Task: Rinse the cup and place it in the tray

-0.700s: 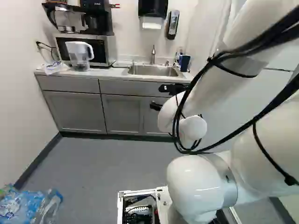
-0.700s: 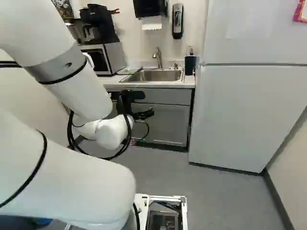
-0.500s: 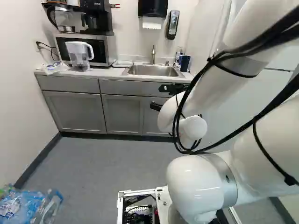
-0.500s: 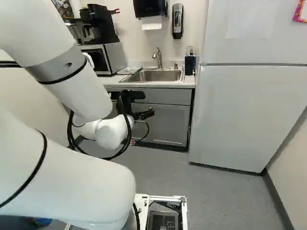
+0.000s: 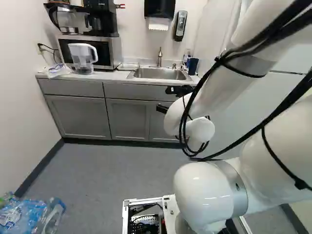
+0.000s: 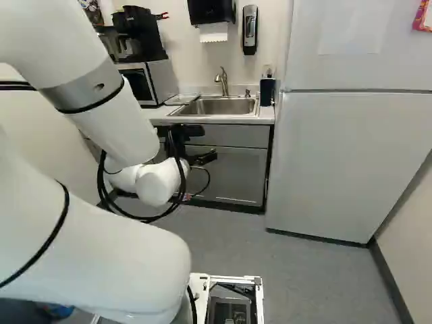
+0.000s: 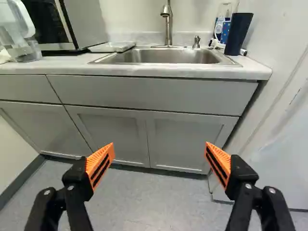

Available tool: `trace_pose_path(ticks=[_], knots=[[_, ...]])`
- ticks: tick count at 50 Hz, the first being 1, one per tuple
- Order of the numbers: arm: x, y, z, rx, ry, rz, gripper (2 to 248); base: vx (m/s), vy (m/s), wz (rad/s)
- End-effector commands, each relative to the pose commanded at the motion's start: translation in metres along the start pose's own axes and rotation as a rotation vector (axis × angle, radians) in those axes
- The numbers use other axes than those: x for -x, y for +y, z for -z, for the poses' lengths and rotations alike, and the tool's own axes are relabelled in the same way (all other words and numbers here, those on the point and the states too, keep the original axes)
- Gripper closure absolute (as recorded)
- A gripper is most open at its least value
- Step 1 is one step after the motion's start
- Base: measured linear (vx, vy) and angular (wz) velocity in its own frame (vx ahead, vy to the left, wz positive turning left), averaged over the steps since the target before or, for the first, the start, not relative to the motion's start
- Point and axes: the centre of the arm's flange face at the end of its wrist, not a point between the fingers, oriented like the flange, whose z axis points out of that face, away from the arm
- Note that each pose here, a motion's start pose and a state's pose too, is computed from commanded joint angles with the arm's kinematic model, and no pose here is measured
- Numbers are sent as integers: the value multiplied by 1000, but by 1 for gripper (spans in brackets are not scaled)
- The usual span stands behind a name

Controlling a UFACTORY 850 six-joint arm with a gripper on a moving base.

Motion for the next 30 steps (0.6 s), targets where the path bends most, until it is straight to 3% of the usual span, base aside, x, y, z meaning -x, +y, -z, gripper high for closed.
trace_pose_path(ticks=[30], knots=[[-41, -2, -27, -5, 64, 1, 3, 0, 0, 0]])
